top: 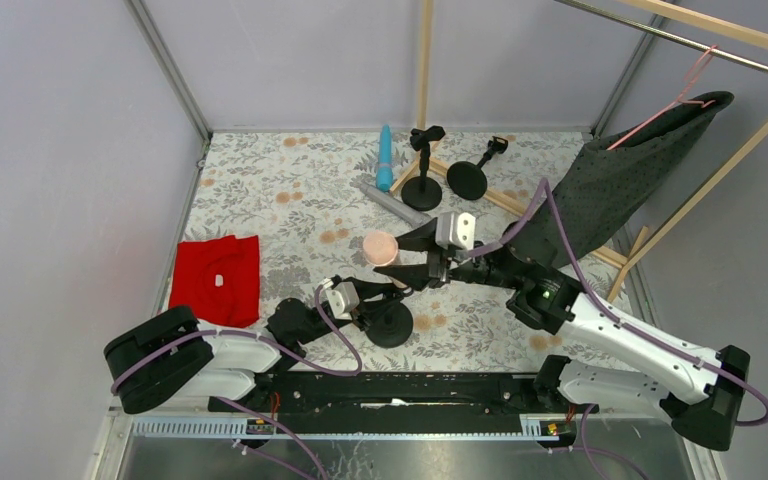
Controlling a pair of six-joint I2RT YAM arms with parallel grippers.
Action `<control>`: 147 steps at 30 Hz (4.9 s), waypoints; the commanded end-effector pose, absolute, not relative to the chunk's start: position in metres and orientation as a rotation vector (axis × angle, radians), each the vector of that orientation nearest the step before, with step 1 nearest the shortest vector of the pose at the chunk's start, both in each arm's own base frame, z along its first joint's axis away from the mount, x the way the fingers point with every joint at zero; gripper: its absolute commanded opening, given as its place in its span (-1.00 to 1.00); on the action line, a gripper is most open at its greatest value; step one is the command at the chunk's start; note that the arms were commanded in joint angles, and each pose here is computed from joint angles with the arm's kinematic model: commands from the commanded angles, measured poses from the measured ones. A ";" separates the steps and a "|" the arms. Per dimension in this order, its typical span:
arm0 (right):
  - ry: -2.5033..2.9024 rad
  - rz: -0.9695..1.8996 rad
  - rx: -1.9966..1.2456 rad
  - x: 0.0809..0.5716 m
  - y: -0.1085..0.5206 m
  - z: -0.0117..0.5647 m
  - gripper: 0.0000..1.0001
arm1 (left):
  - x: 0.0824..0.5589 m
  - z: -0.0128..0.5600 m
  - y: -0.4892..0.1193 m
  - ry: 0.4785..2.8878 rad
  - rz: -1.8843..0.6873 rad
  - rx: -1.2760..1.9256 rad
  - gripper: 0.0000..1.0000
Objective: Attach the microphones to the stand
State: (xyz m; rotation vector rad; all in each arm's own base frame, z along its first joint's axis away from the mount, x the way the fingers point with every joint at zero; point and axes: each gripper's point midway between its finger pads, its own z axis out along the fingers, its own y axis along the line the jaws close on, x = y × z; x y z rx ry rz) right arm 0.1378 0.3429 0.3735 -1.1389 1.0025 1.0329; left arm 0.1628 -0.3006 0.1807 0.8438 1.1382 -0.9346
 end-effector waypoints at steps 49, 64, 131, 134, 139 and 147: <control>1.500 0.848 -0.693 0.186 0.284 0.233 -1.00 | 0.164 0.186 -0.300 1.084 -0.911 0.846 -1.00; 1.583 0.826 -0.809 0.182 0.293 0.203 -1.00 | 0.164 0.184 -0.302 1.093 -0.909 0.861 -1.00; 1.827 0.493 -1.126 0.147 0.288 0.090 -1.00 | 0.166 0.178 -0.304 1.112 -0.897 0.886 -1.00; 1.836 0.477 -1.142 0.146 0.288 0.087 -1.00 | 0.166 0.179 -0.304 1.111 -0.894 0.886 -1.00; 1.854 0.447 -1.164 0.145 0.286 0.080 -1.00 | 0.166 0.179 -0.304 1.113 -0.895 0.888 -1.00; 1.878 0.449 -1.106 0.143 0.282 0.073 -1.00 | 0.166 0.178 -0.304 1.116 -0.891 0.888 -1.00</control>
